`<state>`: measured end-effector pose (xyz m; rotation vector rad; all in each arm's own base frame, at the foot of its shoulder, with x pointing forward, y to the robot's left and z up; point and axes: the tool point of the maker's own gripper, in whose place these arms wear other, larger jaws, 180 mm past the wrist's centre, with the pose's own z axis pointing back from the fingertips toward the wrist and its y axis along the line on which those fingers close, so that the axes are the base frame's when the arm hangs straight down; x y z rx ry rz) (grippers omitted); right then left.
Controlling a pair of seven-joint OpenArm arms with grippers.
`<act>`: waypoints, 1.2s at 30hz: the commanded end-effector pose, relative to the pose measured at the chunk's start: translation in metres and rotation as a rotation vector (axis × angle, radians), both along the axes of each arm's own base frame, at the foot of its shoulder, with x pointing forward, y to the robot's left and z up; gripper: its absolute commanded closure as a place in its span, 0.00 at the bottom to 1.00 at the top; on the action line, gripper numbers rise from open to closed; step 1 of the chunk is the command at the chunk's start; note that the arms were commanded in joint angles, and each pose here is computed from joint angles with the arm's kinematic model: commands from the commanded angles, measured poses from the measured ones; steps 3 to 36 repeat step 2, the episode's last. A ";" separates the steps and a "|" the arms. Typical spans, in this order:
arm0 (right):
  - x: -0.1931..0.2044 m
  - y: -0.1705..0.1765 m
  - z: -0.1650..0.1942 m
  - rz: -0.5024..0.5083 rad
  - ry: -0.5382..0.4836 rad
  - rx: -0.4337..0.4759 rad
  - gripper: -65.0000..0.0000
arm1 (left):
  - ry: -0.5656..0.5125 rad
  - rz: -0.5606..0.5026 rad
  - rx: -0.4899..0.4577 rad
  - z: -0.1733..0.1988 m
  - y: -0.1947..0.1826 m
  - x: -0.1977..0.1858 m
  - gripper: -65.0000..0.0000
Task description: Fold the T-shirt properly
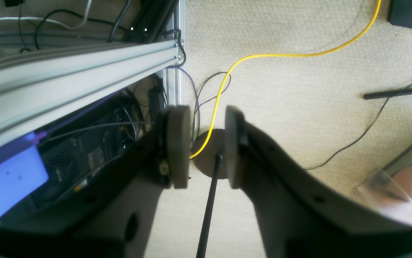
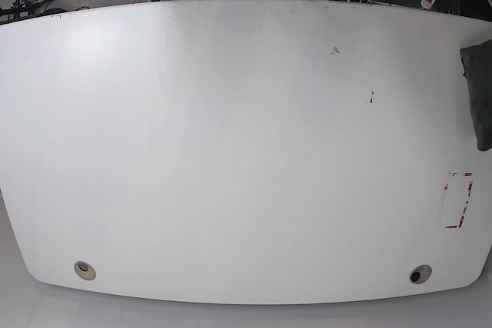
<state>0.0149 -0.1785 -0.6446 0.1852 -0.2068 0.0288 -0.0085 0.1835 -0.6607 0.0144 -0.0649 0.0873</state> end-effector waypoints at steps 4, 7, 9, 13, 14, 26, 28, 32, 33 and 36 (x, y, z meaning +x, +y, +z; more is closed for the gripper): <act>0.001 -0.004 0.001 -0.003 -0.011 -0.002 0.75 | 0.004 -0.003 0.005 0.000 0.002 -0.002 0.53; 0.001 -0.004 0.001 -0.003 -0.011 -0.002 0.75 | 0.004 -0.003 0.005 0.000 0.002 -0.002 0.53; 0.001 -0.004 0.001 -0.003 -0.011 -0.002 0.75 | 0.004 -0.003 0.005 0.000 0.002 -0.002 0.53; 0.001 -0.004 0.001 -0.003 -0.011 -0.002 0.75 | 0.004 -0.003 0.005 0.000 0.002 -0.002 0.53; 0.001 -0.004 0.001 -0.003 -0.011 -0.002 0.75 | 0.004 -0.003 0.005 0.000 0.002 -0.002 0.53; 0.001 -0.004 0.001 -0.003 -0.011 -0.002 0.75 | 0.004 -0.003 0.005 0.000 0.002 -0.002 0.53; 0.001 -0.004 0.001 -0.003 -0.011 -0.002 0.75 | 0.004 -0.003 0.005 0.000 0.002 -0.002 0.53; 0.001 -0.004 0.001 -0.003 -0.011 -0.002 0.75 | 0.004 -0.003 0.005 0.000 0.002 -0.002 0.53; 0.001 -0.004 0.001 -0.003 -0.011 -0.002 0.75 | 0.004 -0.003 0.005 0.000 0.002 -0.002 0.53; 0.001 -0.004 0.001 -0.003 -0.011 -0.002 0.75 | 0.004 -0.003 0.005 0.000 0.002 -0.002 0.53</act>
